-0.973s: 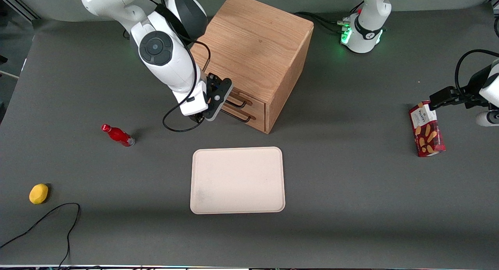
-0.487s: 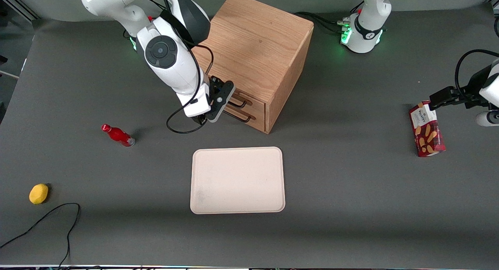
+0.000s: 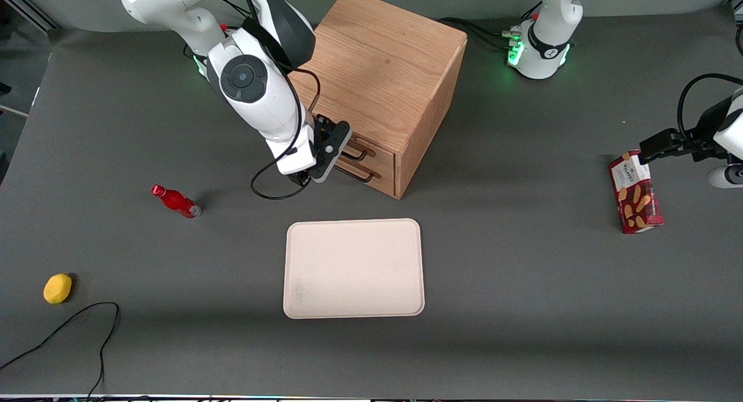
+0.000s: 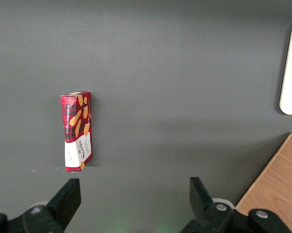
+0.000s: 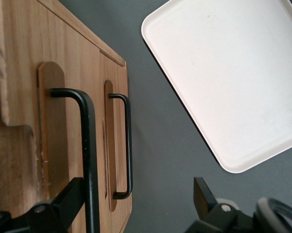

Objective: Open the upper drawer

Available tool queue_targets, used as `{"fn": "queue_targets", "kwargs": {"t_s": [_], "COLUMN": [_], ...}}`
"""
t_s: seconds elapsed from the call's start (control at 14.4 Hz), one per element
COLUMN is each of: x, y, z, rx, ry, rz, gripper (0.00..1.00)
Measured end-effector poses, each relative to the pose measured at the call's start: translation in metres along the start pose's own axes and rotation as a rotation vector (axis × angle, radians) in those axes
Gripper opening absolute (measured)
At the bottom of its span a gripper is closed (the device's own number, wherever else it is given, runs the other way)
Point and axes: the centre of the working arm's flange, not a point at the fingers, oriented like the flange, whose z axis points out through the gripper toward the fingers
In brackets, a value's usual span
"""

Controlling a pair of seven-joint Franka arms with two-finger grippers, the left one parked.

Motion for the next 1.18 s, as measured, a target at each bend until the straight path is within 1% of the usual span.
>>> {"fn": "queue_targets", "kwargs": {"t_s": [0.56,1.18], "x": [-0.005,-0.006], "y": [0.0,0.001], "z": [0.017,0.021], "rx": [-0.004,-0.007], "ry": [0.002,0.004], "rz": [0.004,0.006], "gripper": [1.0,1.0]}}
